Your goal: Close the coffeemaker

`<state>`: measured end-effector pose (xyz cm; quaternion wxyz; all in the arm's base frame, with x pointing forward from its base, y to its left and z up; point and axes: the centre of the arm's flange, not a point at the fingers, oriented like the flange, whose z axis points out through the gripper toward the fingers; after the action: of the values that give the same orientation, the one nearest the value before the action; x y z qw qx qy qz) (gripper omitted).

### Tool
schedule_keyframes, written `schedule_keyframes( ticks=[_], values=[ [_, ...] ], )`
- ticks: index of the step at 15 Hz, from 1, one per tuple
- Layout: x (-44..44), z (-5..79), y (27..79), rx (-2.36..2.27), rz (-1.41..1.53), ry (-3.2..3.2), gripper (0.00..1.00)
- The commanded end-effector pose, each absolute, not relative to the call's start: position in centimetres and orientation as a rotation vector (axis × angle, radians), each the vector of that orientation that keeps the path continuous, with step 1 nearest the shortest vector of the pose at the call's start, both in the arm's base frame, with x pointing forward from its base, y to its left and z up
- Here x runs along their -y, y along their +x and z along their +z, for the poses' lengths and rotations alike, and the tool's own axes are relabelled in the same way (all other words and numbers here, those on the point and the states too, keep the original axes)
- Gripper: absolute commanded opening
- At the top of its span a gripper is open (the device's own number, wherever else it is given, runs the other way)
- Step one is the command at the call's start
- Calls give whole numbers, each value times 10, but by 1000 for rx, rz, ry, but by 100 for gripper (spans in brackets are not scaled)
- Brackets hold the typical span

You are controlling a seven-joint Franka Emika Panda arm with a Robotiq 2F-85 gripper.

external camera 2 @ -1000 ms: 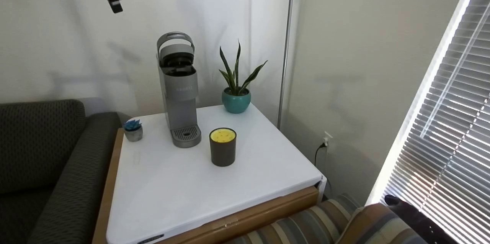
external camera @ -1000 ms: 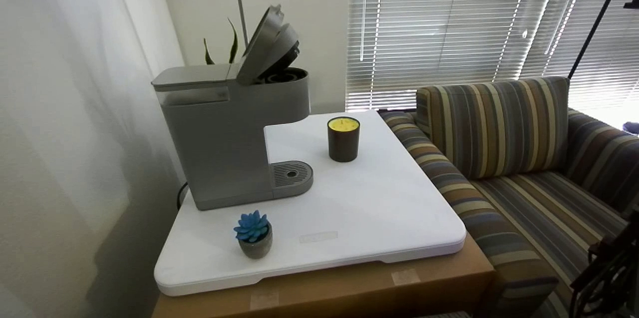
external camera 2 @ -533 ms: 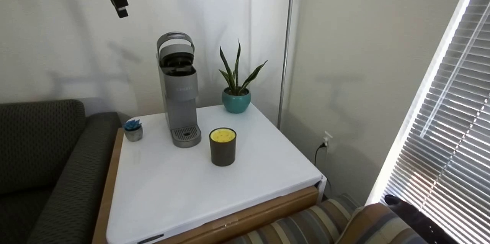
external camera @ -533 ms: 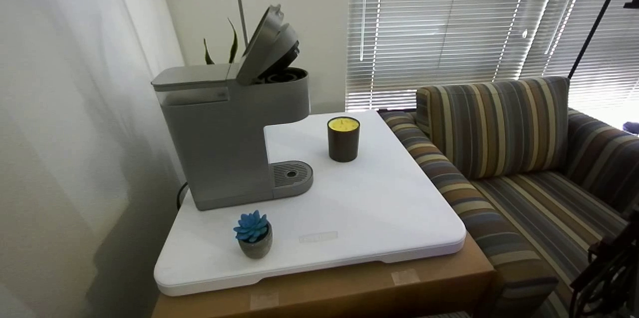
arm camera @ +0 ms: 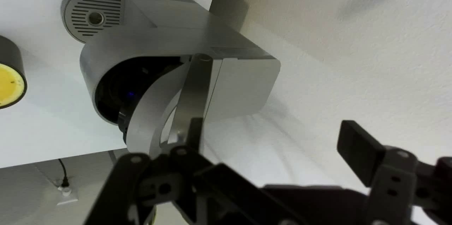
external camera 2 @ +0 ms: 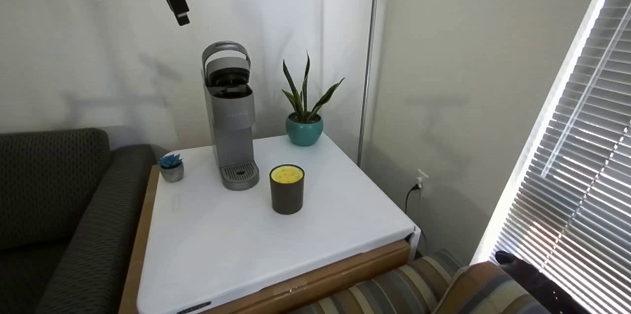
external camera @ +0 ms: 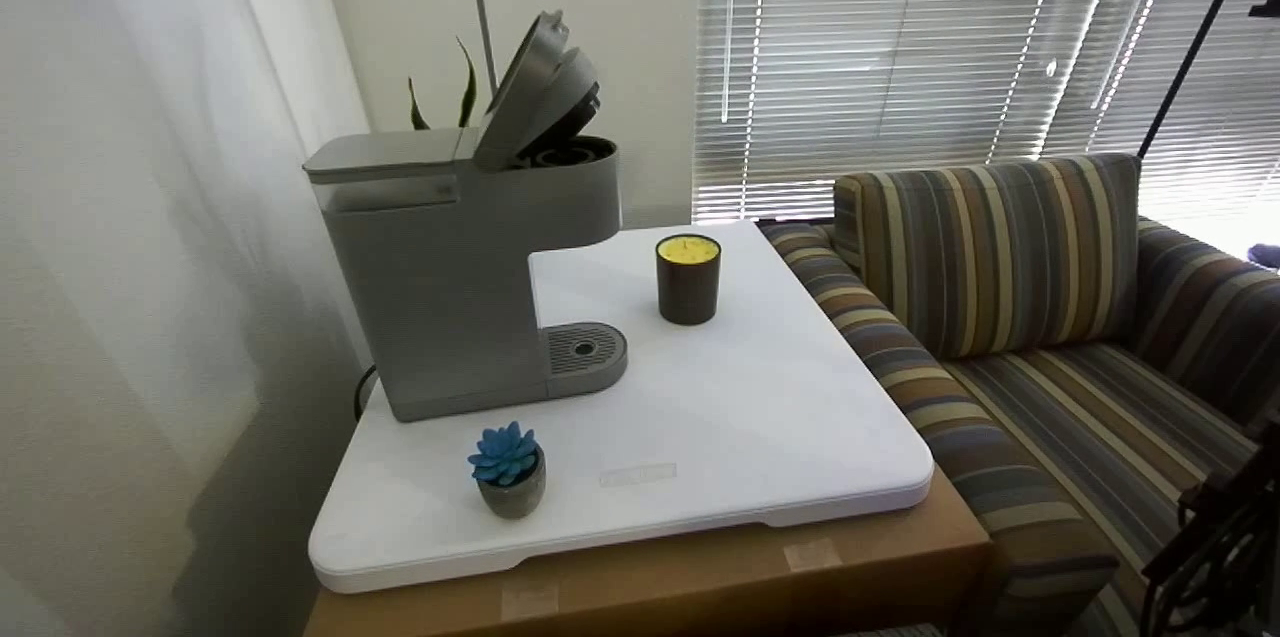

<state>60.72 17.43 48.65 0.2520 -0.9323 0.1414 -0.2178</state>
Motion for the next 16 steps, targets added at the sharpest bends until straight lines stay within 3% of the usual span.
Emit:
schedule_keyframes(
  ticks=[1, 10, 16],
  values=[
    [-167, 480, 641, -443, -624, -2486, 66],
    [-166, 464, 672, -490, -673, -2465, 3],
    [-150, 438, 678, -637, -702, -2423, 0]
  ],
)
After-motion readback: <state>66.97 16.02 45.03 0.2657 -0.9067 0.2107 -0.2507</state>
